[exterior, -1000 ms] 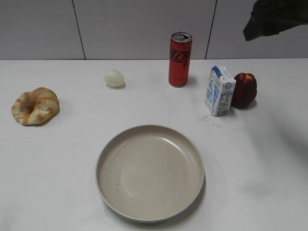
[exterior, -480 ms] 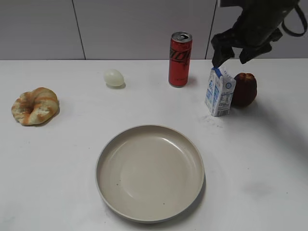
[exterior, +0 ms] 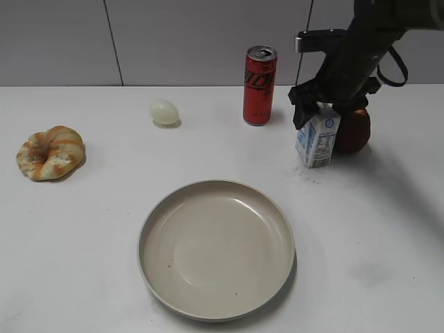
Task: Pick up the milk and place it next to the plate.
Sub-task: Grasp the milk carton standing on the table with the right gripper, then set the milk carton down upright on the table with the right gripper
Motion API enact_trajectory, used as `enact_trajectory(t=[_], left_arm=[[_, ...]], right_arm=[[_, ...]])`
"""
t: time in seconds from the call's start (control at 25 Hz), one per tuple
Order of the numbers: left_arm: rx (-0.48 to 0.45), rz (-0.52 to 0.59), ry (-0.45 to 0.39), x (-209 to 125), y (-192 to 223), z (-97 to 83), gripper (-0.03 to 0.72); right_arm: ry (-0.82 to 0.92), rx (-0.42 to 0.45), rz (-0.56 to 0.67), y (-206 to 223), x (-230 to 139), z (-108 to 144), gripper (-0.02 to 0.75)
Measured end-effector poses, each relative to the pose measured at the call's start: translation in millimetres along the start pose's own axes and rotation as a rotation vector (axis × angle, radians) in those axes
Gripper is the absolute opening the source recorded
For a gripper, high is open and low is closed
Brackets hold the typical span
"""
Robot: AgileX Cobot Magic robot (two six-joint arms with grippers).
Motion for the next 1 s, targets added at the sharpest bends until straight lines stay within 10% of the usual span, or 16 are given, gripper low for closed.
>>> enact_trajectory(t=[0.36, 1.0], left_arm=[[0.000, 0.000, 0.000, 0.0, 0.0, 0.0, 0.231], [0.000, 0.000, 0.000, 0.0, 0.0, 0.0, 0.231]], right_arm=[[-0.001, -0.007, 0.024, 18.4, -3.7, -2.9, 0.305], [-0.037, 0.007, 0.003, -59.7, 8.8, 7.2, 0.302]])
Point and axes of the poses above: a point on each arm's last joint axis where the gripper is mounted, y pointing out along that axis toward the gripper, z along the wrist's bending axis when the last joint is at zero, x = y × z, the point moved 4 cm from there along y, pointing out along that axis toward the gripper, and after that the axes turned 7 degrees about -y, right-handed, at the moved point
